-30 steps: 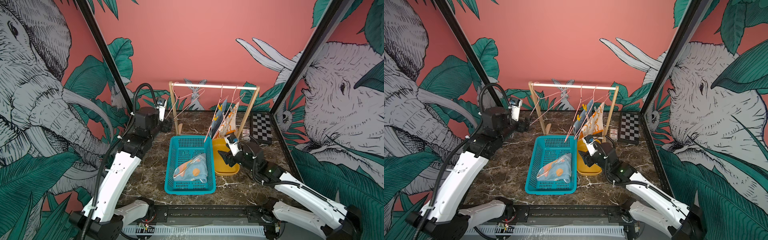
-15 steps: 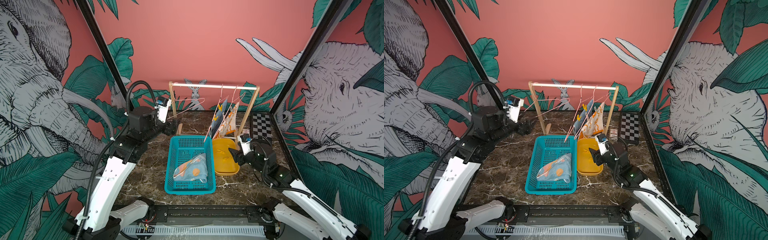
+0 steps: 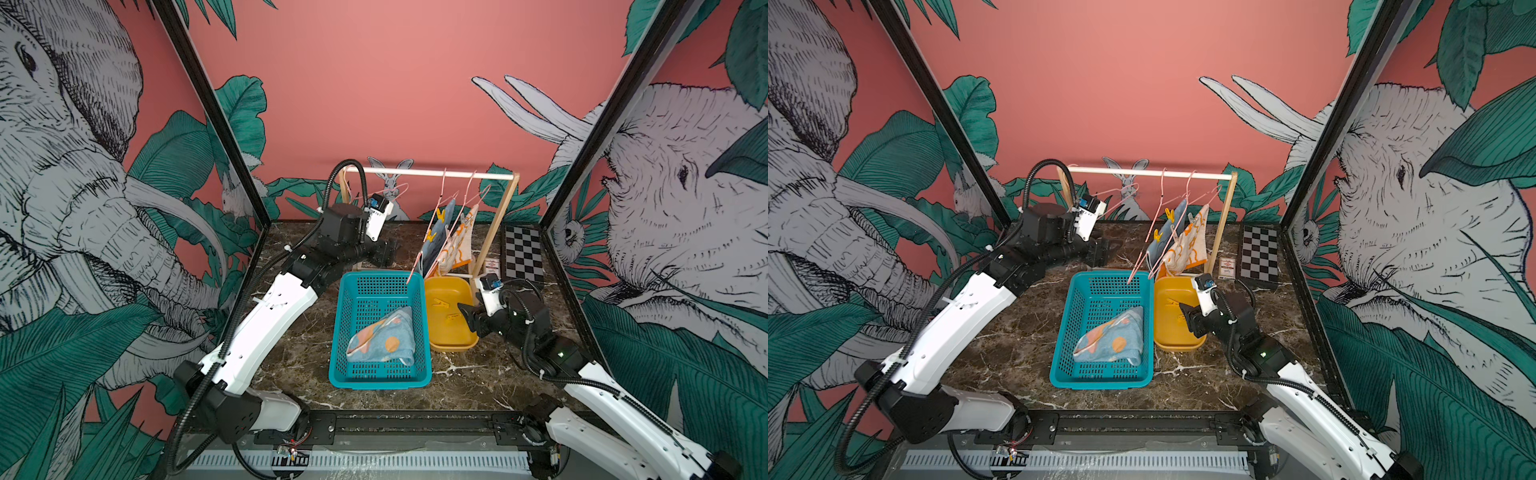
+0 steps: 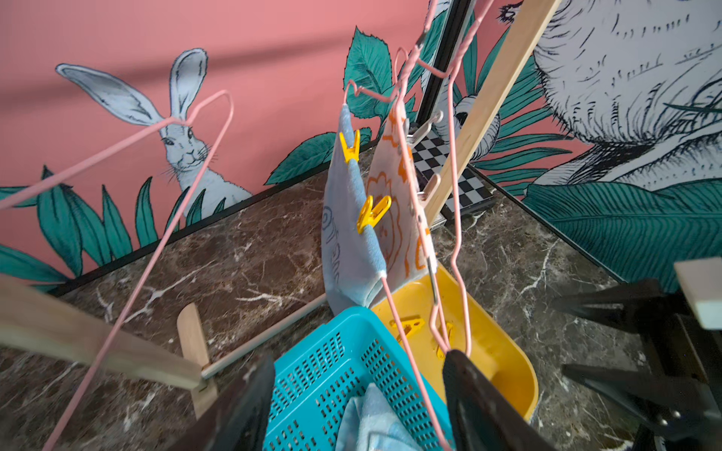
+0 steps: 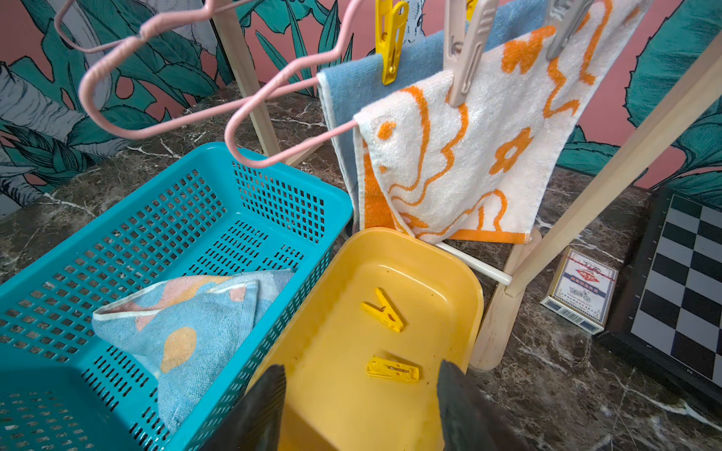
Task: Remove the clothespins securing towels to the hanger
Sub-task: Pick up the hanger from the clothesline.
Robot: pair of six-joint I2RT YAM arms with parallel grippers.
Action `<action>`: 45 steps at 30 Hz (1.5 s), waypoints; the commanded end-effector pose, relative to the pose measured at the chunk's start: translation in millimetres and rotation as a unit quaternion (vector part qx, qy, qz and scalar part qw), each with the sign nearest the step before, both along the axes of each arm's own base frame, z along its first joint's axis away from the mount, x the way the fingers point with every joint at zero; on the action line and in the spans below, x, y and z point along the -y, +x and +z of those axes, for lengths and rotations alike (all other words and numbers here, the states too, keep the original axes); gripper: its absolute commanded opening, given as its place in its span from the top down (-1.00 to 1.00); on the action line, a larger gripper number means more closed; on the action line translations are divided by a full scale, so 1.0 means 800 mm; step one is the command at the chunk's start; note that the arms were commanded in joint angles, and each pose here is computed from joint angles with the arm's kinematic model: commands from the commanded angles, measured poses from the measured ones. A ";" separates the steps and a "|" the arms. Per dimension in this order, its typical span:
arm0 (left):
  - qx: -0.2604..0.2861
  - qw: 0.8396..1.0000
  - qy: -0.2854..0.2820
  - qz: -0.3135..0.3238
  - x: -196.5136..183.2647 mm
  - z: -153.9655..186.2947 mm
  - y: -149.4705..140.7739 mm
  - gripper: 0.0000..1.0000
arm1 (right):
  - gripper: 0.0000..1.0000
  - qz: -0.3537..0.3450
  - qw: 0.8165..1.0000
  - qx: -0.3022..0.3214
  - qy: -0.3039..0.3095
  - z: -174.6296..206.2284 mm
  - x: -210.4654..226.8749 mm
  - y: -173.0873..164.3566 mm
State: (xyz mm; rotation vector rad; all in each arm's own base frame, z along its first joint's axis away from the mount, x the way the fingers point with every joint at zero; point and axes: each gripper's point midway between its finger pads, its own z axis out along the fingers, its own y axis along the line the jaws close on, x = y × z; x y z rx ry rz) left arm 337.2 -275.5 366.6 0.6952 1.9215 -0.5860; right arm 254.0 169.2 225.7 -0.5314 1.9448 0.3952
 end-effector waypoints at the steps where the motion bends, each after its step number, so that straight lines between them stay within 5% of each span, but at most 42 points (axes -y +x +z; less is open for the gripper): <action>1: 0.038 0.998 -0.037 -0.018 0.028 0.040 0.007 -0.40 | -0.23 -0.002 1.000 0.008 0.016 0.006 -0.001 0.001; 16: 0.089 0.993 -0.061 -0.040 0.109 0.052 0.072 -0.17 | -0.23 -0.011 1.000 0.010 0.014 0.001 0.003 0.004; 45: 0.132 0.989 -0.067 -0.009 0.140 0.053 0.127 0.63 | -0.24 -0.013 1.000 0.010 0.014 -0.002 0.008 -0.001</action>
